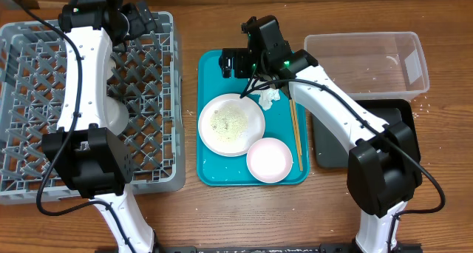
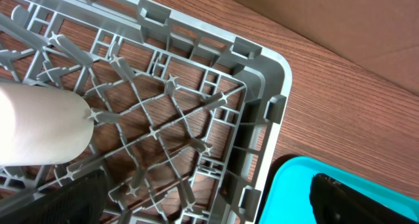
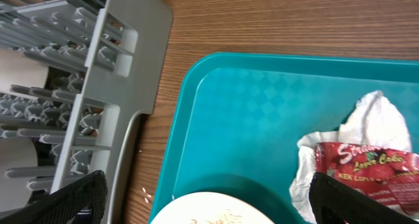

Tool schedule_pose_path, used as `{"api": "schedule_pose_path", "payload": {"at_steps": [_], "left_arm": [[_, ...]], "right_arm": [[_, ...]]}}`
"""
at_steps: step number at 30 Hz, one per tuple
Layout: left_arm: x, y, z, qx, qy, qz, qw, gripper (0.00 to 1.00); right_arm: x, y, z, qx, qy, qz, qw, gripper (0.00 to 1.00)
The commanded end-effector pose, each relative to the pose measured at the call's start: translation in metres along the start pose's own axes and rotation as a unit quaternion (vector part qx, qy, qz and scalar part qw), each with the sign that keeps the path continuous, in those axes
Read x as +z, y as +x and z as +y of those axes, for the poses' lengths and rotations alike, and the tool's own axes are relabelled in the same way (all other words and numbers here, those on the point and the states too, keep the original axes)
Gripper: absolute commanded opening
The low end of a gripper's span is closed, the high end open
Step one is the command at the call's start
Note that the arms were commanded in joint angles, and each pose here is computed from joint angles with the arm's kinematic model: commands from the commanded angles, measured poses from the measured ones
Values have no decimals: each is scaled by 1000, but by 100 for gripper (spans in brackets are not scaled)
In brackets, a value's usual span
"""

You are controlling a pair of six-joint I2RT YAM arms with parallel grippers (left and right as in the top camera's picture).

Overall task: Sort waste into correct bins and load items into the dishwasher
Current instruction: 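Lift the red wrapper off the tray with the right gripper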

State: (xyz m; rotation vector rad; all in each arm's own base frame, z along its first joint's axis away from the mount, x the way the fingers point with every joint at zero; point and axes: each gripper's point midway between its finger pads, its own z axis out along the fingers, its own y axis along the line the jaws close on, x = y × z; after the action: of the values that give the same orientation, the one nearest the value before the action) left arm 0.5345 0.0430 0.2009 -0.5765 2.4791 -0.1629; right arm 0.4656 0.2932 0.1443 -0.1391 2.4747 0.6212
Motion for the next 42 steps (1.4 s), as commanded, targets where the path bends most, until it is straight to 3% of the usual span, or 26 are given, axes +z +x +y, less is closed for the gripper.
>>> {"api": "schedule_pose_path", "payload": {"at_steps": [1,15,27,42], "left_arm": [[-10,-8,-1,-9,2,-16,1000,100],[-10,-8,-1,-9,2,-16,1000,100],[-10,-8,-1,-9,2,-16,1000,100],[-10,-8,-1,-9,2,-16,1000,100]], "right_arm": [[4,5,-7,4,17,5,1000,100],[19,14,-14,5,24,19,1000,100],[23,4,-61,4,150,-26,988,100],[11,18,-80,122,202,-15,972,100]]}}
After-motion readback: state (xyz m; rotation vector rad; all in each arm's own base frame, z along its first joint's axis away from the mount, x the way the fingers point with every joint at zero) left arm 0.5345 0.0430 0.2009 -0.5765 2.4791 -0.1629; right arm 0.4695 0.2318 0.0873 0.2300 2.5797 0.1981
